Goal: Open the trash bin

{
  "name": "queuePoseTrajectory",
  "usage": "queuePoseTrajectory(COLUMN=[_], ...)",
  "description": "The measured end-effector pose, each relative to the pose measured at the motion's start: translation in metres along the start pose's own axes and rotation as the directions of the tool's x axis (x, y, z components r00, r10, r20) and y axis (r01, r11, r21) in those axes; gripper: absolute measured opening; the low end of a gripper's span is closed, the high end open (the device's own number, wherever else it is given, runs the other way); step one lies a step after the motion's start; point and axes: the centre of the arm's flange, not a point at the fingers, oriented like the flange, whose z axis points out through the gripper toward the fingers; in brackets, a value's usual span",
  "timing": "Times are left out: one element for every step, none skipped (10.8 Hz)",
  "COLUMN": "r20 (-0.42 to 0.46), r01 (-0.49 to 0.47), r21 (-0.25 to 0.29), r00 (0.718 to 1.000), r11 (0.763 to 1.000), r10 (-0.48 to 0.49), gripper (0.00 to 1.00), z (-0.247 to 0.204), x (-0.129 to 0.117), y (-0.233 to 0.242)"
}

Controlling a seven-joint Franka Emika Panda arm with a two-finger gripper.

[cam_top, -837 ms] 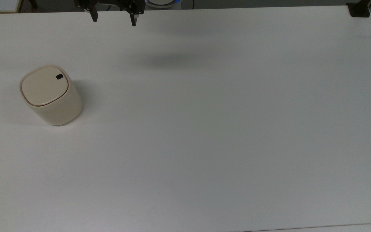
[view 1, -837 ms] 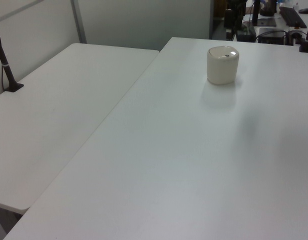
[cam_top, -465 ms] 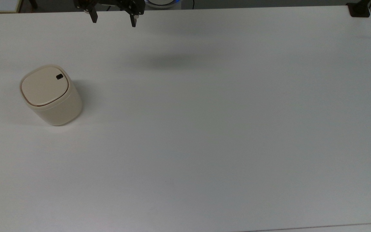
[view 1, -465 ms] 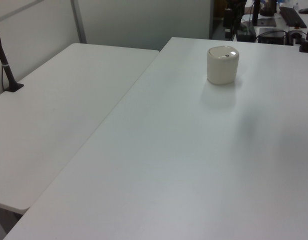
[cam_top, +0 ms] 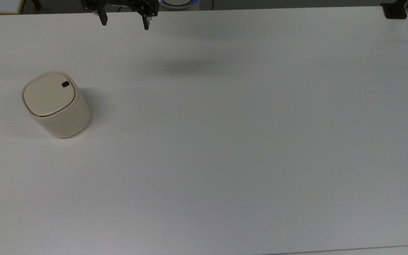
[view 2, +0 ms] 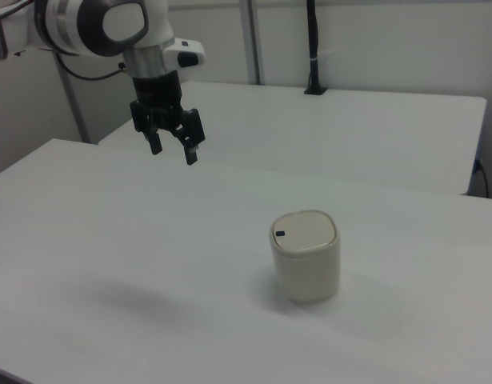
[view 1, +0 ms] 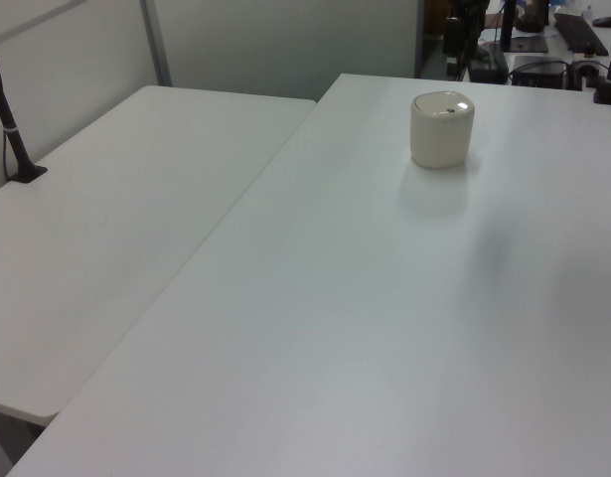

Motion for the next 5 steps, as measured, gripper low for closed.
queuePoseTrajectory(r20=[0.0, 0.0, 0.0, 0.0, 0.0], r01=[-0.002, 0.001, 0.001, 0.002, 0.002], r21=[0.0, 0.001, 0.005, 0.008, 0.01], r00=[1.0, 1.0, 1.0, 1.0, 1.0], r11=[1.0, 1.0, 1.0, 1.0, 1.0], r10=[0.002, -0.001, -0.001, -0.002, -0.002], gripper=[0.96, 0.86, 0.83, 0.81, 0.78], z=[0.0, 0.0, 0.0, 0.0, 0.0], x=[0.0, 0.0, 0.0, 0.0, 0.0], y=[0.002, 0.0033, 0.0034, 0.003, 0.0029])
